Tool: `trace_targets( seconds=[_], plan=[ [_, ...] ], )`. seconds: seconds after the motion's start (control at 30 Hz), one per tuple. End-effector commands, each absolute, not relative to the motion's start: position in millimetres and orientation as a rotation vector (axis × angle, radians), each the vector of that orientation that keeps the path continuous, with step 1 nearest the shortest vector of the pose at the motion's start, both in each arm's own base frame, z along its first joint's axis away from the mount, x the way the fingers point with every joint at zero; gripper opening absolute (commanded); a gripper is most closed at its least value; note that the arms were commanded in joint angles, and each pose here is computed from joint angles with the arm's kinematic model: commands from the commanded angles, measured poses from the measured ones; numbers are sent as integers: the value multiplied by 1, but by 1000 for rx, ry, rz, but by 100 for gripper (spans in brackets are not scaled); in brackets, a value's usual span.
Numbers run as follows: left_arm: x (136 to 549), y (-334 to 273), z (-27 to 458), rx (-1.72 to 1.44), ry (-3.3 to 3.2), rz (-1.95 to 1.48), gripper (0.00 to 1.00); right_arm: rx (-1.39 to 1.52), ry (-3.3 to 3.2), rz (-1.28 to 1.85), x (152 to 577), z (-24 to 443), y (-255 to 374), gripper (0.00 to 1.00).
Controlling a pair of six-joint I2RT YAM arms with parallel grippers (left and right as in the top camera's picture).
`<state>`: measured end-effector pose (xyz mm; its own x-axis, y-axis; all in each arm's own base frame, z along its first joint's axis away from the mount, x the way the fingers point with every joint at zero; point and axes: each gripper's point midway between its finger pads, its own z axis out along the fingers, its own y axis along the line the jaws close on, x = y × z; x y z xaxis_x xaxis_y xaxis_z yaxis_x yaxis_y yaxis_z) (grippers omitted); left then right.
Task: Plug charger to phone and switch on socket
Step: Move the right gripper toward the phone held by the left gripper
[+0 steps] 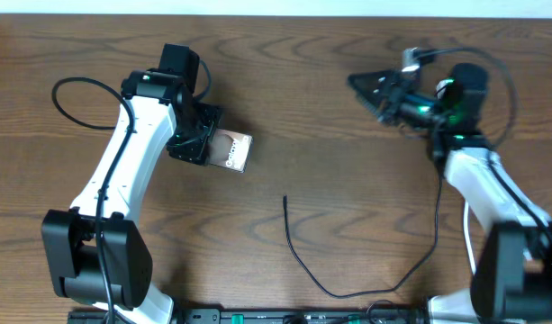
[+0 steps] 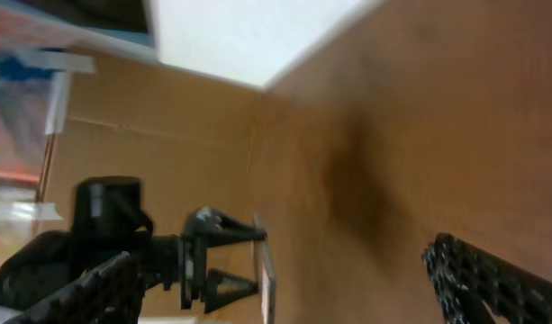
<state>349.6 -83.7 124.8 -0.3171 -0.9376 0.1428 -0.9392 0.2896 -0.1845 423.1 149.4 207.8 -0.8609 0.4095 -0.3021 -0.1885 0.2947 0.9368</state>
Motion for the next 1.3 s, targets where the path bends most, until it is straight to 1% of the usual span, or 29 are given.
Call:
trace_targets(
  seconds=[0.0,0.13,0.3,0.43,0.53,0.6,0.77,1.17,1.2,1.27],
  plan=[
    [348,-82,125,1959,-2411,349,7,209,2100,1790,425,199,185,99],
    [348,-82,125,2048,-2324,347,7,167,2104,1861,423,187,223,99],
    [348,-82,125,2124,-2244,344,8,95,2152,1898,402,181,267,99],
    [348,-83,125,2124,-2242,344,7,58,2173,1900,387,179,297,99],
    [347,-87,125,2108,-2243,352,7,-39,2165,1881,376,179,314,99],
    [346,-90,125,2096,-2253,351,7,-86,2170,1856,371,175,321,99],
    [342,-104,125,2046,-2294,350,7,-34,2235,1805,362,160,340,99],
    [339,-119,126,1994,-2323,369,8,-50,2291,1753,347,148,359,99],
    [340,-121,126,1990,-2324,375,7,-49,2292,1750,346,147,360,98],
    [339,-124,126,1979,-2322,383,7,-54,2296,1748,343,147,364,93]
  ],
)
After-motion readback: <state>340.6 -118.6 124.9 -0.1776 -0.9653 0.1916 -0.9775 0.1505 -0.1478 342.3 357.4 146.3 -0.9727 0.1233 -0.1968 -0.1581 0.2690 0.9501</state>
